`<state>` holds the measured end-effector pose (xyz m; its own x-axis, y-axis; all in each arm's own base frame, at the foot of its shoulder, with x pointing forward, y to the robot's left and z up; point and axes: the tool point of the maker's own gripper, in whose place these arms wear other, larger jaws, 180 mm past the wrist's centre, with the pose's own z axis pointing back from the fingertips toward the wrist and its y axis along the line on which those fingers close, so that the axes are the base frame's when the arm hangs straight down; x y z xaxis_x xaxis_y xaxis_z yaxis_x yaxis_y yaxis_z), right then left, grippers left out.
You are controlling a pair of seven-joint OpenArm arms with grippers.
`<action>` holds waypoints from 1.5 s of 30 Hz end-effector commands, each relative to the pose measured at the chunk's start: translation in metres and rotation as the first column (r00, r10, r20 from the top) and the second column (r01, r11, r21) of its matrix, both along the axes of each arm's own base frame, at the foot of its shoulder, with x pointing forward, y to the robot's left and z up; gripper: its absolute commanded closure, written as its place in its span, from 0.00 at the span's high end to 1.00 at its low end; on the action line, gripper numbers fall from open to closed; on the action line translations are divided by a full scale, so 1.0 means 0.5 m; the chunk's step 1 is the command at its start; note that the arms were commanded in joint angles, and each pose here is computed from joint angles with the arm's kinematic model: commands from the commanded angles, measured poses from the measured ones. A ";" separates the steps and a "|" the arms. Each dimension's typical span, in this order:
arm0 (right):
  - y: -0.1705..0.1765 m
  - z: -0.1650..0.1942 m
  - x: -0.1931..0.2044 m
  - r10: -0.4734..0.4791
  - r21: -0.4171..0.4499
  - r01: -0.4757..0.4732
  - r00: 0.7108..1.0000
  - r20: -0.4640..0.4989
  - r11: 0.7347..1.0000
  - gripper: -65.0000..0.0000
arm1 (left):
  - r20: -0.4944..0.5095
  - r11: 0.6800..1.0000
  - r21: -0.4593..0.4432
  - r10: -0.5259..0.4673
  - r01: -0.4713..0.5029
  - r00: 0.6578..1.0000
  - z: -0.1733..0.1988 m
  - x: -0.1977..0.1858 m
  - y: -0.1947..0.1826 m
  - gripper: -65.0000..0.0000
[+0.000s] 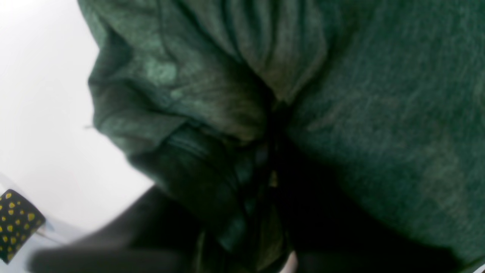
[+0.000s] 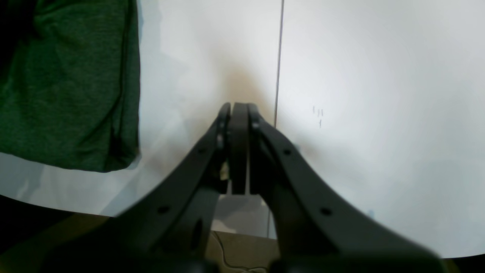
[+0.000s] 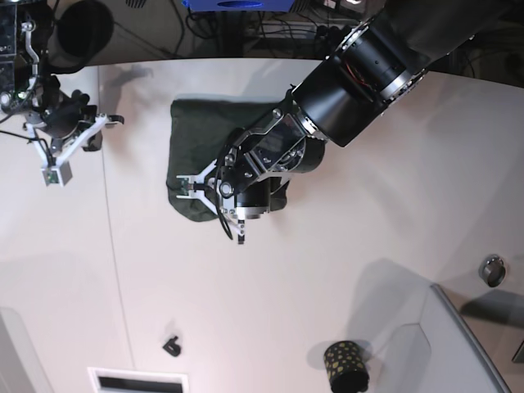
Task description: Layout the t-shirt on the table in an organized manner, then fold the t-shirt properly
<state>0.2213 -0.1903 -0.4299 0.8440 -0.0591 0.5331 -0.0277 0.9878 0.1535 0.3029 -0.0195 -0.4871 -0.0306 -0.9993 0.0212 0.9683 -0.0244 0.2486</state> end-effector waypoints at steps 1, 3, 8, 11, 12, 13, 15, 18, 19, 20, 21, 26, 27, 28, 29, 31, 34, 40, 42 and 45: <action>-0.004 0.021 0.018 0.007 -0.007 -0.007 0.999 0.045 1.000 0.01 | -0.002 0.999 0.051 0.000 0.001 1.000 0.001 0.003 0.023 0.24; -0.004 0.021 0.018 0.007 -0.007 -0.007 0.999 0.045 1.000 0.01 | 0.020 1.000 0.029 -0.009 0.008 1.000 0.015 0.011 0.009 0.46; -0.003 0.021 0.018 0.007 -0.005 -0.007 0.999 0.045 1.000 0.01 | 0.087 1.000 -0.004 -0.023 0.024 0.996 0.053 0.035 0.002 0.76; -0.003 0.021 0.018 0.007 -0.005 -0.007 0.999 0.045 1.000 0.01 | 0.137 0.999 -0.023 -0.031 0.035 0.990 0.085 0.058 -0.002 0.76; -0.003 0.021 0.018 0.007 -0.005 -0.007 0.999 0.045 1.000 0.01 | 0.158 0.999 -0.025 -0.033 0.037 0.987 0.099 0.069 -0.003 0.76; -0.003 0.021 0.018 0.007 -0.005 -0.007 0.999 0.045 1.000 0.01 | 0.176 0.999 -0.012 -0.029 0.032 0.984 0.110 0.080 0.002 0.76; -0.002 0.021 0.019 0.008 -0.005 -0.008 0.999 0.046 1.000 0.01 | 0.223 1.000 -0.003 -0.028 0.030 0.975 0.144 0.108 0.003 0.76; -0.002 0.021 0.019 0.008 -0.005 -0.008 0.999 0.046 1.000 0.01 | 0.284 0.999 -0.018 -0.033 0.040 0.958 0.190 0.136 -0.008 0.76; -0.002 0.021 0.019 0.008 -0.005 -0.008 0.999 0.046 1.000 0.01 | 0.309 0.999 -0.016 -0.032 0.039 0.950 0.210 0.147 -0.009 0.76; -0.002 0.021 0.019 0.008 -0.005 -0.008 0.999 0.046 1.000 0.01 | 0.332 0.999 -0.018 -0.025 0.033 0.943 0.228 0.155 -0.010 0.76; -0.002 0.021 0.019 0.008 -0.005 -0.008 0.999 0.046 1.000 0.01 | 0.348 0.999 -0.030 -0.010 0.022 0.937 0.244 0.161 -0.009 0.76; -0.002 0.023 0.022 0.008 -0.005 -0.008 0.999 0.049 1.000 0.01 | 0.362 0.996 -0.094 0.031 0.003 0.932 0.263 0.148 -0.014 0.76; -0.002 0.023 0.022 0.008 -0.005 -0.008 0.999 0.049 1.000 0.01 | 0.353 0.995 -0.094 0.025 0.009 0.935 0.255 0.140 -0.018 0.76; -0.002 0.023 0.023 0.008 -0.005 -0.008 0.999 0.050 1.000 0.01 | 0.351 0.996 -0.092 0.022 0.011 0.936 0.253 0.138 -0.019 0.76; -0.002 0.023 0.023 0.008 -0.005 -0.008 0.999 0.050 1.000 0.01 | 0.343 0.995 -0.097 0.028 0.006 0.939 0.248 0.131 -0.018 0.76; -0.002 0.024 0.024 0.008 -0.005 -0.008 0.999 0.052 1.000 0.01 | 0.348 0.993 -0.121 0.044 -0.002 0.936 0.256 0.126 -0.018 0.76; -0.002 0.023 0.023 0.008 -0.005 -0.008 0.999 0.050 1.000 0.01 | 0.376 0.972 -0.223 0.157 -0.076 0.913 0.300 0.130 0.019 0.76; 0.028 0.068 0.024 0.119 -0.005 -0.120 0.977 0.178 0.993 0.01 | 0.400 0.862 -0.412 0.461 -0.294 0.792 0.369 0.103 0.172 0.16; 0.050 0.089 0.014 0.203 -0.017 -0.204 0.951 0.234 0.979 0.01 | 0.388 0.830 -0.443 0.518 -0.339 0.763 0.359 0.080 0.224 0.00; 0.039 0.090 -0.015 0.322 -0.144 -0.295 0.918 0.231 0.944 0.01 | 0.345 0.775 -0.486 0.595 -0.404 0.726 0.318 0.030 0.308 0.00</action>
<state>0.2089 -0.1690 -0.3943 0.6772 0.2548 0.6903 -0.3565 0.9343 0.0049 0.3157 0.1360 -0.3351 0.3820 -0.7889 0.4813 0.5853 0.6096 0.5346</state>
